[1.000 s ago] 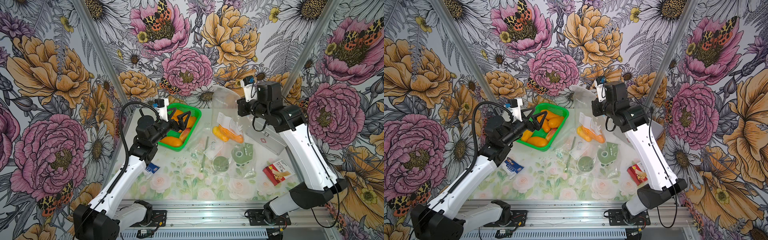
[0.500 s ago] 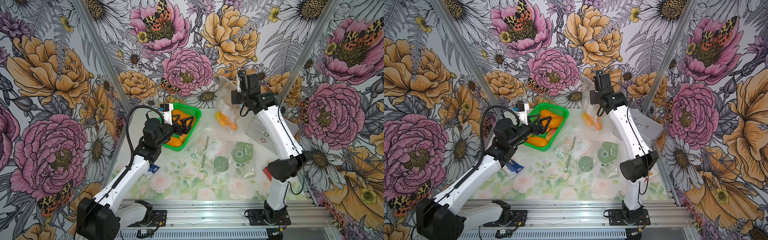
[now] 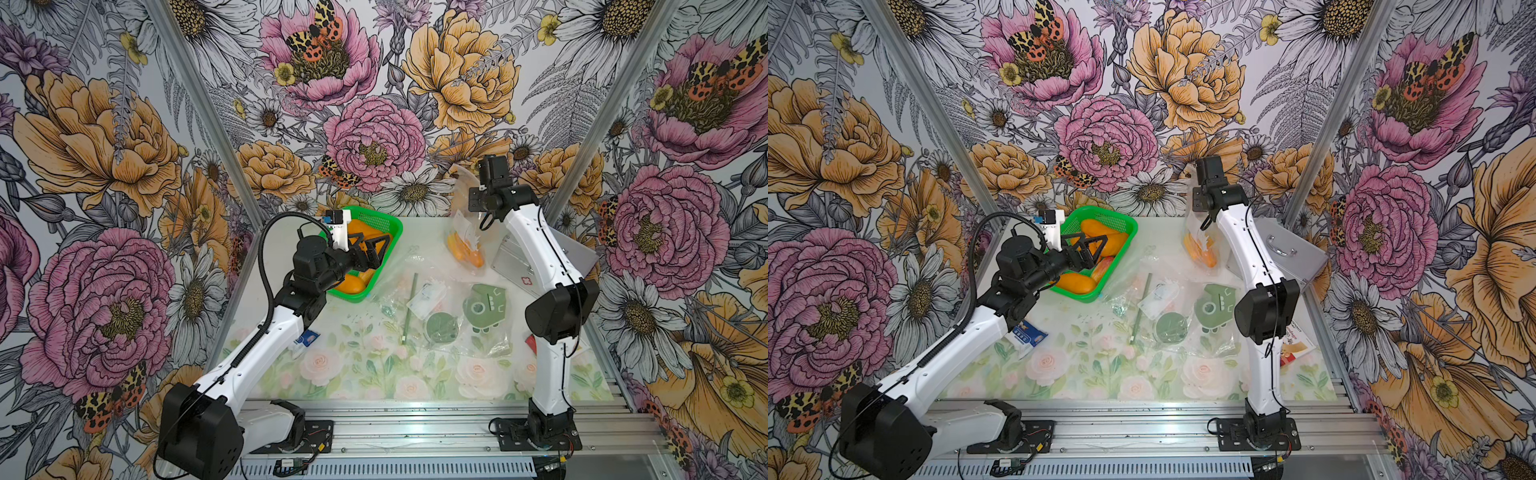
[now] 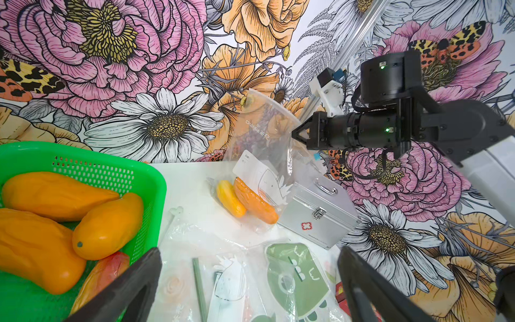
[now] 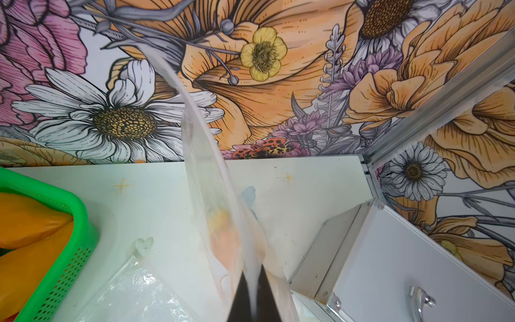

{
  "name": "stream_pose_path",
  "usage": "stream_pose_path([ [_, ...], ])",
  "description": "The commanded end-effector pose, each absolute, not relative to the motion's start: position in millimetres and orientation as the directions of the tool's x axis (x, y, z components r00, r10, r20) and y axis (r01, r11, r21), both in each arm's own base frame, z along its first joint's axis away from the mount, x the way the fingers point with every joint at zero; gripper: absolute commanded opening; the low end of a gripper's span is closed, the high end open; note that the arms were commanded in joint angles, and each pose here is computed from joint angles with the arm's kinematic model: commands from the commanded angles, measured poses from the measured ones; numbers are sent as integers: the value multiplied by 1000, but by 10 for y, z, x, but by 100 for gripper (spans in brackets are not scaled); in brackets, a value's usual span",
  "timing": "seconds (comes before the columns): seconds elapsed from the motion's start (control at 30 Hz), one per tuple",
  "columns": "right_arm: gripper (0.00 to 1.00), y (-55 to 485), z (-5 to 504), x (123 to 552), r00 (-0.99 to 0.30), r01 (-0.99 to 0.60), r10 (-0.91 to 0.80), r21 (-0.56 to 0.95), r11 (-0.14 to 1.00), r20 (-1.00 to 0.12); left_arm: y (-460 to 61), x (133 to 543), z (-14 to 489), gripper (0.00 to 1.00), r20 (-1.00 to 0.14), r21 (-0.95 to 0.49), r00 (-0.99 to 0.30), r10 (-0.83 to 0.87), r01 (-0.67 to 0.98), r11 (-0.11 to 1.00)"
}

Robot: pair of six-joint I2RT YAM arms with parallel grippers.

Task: Place the mango in a zip-top bag and seal the zipper
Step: Place the zipper food storage bag at the center of the board.

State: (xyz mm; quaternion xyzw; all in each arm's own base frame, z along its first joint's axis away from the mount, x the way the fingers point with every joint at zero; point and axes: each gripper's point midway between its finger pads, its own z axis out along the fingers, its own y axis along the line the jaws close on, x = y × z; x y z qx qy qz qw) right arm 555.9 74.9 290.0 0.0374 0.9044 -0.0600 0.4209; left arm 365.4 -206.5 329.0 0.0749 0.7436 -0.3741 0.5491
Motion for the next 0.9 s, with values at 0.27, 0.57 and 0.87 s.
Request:
stream_pose_path([
  [0.27,28,587,2881,5619,-637,128,107,32,991,-763,-2190,3638,3216,99,-858,-495,-420,-296,524,693],
  [0.57,62,544,3233,5467,-597,89,76,28,996,-798,-2142,3659,3025,99,-839,-504,-464,-286,461,730],
  [0.87,73,708,3600,5213,-561,-8,86,109,994,-823,-2064,3631,2753,99,-828,-452,-511,-229,369,812],
])
